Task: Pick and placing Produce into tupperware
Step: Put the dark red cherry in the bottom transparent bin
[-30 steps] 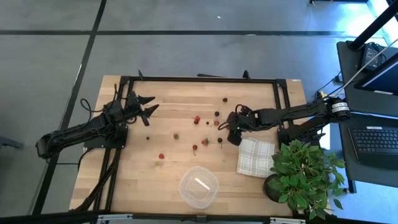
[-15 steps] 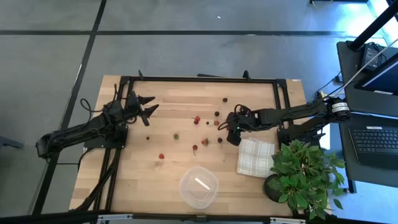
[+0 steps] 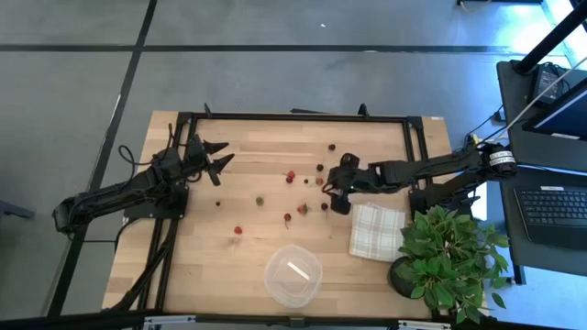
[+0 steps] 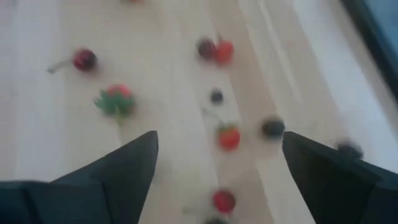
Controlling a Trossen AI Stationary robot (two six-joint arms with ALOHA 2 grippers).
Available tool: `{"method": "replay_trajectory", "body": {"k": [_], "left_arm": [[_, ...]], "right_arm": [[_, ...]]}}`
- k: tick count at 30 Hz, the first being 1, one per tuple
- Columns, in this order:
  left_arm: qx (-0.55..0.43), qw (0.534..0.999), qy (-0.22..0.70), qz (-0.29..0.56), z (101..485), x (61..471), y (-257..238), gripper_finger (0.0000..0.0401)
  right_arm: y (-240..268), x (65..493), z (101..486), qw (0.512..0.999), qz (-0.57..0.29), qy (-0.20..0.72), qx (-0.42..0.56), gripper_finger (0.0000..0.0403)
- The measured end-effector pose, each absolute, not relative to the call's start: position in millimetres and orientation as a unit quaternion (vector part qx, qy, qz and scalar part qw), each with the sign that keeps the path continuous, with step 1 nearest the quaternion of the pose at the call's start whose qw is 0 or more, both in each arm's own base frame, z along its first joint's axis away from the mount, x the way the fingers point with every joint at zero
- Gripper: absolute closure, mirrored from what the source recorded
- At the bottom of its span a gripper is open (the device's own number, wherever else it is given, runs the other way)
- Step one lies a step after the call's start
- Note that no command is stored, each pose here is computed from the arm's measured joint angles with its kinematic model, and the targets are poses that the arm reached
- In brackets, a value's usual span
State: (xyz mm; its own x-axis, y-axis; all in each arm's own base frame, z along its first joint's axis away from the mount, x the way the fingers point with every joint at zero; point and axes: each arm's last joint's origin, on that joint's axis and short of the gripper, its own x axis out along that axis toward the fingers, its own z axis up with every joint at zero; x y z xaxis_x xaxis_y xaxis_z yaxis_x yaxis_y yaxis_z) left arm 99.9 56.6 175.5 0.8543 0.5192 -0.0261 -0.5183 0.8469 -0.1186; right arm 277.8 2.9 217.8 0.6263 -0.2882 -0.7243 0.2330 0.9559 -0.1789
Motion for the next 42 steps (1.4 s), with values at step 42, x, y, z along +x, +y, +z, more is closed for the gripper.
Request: {"method": "replay_trajectory", "body": {"k": [42], "left_arm": [[-0.069, 0.96, 0.026, 0.271, 169.9, 99.6, 56.5, 0.0181]], "right_arm": [[27.0, 406.7, 157.3, 0.881, 0.195, 0.396, -0.169, 0.0085]]}}
